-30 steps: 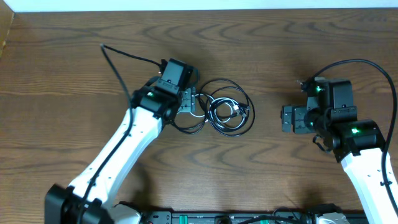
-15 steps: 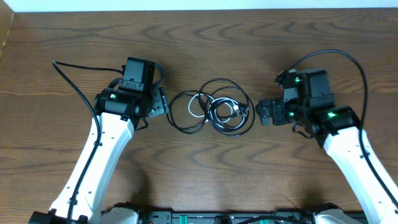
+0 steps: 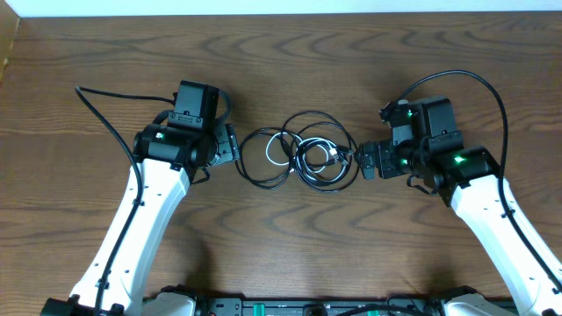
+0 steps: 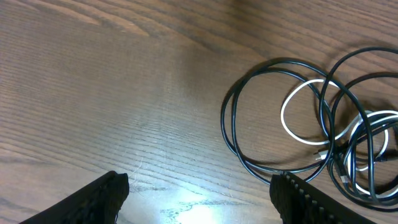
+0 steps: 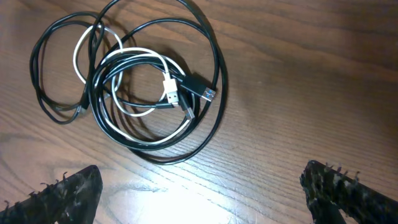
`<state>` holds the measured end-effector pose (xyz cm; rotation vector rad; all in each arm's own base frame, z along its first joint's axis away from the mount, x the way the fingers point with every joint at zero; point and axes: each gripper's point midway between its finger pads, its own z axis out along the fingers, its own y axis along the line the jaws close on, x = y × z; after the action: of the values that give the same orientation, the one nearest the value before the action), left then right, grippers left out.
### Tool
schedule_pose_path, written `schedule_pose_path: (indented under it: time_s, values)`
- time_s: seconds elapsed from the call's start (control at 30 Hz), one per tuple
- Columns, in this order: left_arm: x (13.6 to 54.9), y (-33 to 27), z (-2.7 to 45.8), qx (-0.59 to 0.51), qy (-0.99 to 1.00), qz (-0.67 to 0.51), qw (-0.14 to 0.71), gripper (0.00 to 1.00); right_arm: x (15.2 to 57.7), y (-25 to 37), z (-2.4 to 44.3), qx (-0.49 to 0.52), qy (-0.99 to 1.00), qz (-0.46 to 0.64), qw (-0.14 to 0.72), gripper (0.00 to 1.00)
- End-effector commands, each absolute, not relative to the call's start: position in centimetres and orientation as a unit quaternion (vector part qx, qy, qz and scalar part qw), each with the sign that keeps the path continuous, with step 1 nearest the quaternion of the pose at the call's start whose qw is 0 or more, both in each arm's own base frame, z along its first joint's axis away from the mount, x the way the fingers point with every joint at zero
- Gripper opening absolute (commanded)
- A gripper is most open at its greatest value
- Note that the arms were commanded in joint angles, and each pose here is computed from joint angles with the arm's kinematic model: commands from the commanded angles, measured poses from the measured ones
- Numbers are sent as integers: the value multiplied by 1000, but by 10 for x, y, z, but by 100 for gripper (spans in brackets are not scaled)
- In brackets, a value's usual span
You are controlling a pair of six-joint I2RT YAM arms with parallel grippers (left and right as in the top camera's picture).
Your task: Untangle cables
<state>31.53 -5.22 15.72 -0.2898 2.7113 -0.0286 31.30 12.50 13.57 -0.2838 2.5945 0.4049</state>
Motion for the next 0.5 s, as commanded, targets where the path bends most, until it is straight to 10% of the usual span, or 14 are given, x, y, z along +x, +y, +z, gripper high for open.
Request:
schedule_pose_path:
  time_s: [0.0,0.47]
  values:
    - [316,-51,159,-112,972,-14,208,79,317,125,141,-100,951,144,255,99]
    - [319,-52,161,-110,970,-16,214,79,337,129,153,-103,937,141,303,99]
